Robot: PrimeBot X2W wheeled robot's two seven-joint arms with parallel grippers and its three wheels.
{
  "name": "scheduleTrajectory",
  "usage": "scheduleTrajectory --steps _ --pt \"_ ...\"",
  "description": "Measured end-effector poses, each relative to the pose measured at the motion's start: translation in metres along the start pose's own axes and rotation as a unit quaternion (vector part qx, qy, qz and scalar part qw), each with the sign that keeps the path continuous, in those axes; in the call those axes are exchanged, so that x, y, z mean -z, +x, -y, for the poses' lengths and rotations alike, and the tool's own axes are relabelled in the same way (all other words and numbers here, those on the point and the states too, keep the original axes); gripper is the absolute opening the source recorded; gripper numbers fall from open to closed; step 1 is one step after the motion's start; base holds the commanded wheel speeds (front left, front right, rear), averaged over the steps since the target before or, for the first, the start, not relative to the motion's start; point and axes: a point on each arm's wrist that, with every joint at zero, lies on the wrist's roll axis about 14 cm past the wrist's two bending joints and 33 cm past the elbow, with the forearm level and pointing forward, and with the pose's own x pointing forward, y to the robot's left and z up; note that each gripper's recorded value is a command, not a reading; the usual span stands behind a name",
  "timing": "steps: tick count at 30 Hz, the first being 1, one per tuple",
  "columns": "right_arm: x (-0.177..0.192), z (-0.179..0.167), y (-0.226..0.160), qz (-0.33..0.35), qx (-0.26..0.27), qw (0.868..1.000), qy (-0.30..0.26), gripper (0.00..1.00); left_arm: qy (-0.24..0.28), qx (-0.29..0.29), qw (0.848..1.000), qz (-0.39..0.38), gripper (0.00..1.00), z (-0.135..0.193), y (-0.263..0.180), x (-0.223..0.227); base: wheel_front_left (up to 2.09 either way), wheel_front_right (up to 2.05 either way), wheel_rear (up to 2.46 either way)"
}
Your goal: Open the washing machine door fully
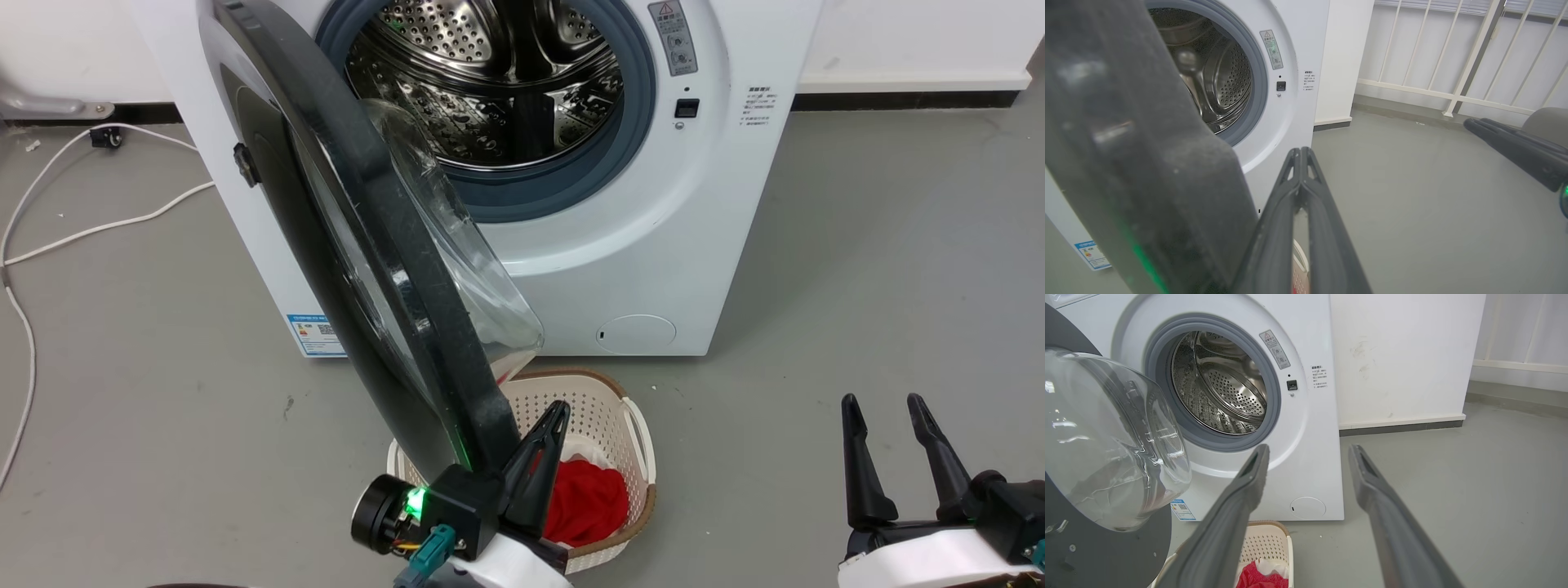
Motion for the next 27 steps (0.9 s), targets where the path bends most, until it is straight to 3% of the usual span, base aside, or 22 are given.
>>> scheduleTrajectory --steps 19,27 --pt "0.007 -0.032 0.014 -0.011 -0.051 0.999 0.008 1.00 0.005 -0.094 0.995 -0.017 0.00 -0.036 -0.058 -0.007 0.00 0.00 0.00" --pt "0.014 -0.065 0.030 -0.019 -0.101 0.995 0.015 1.00 0.021 -0.186 0.982 -0.029 0.00 -0.079 -0.095 -0.006 0.00 0.00 0.00"
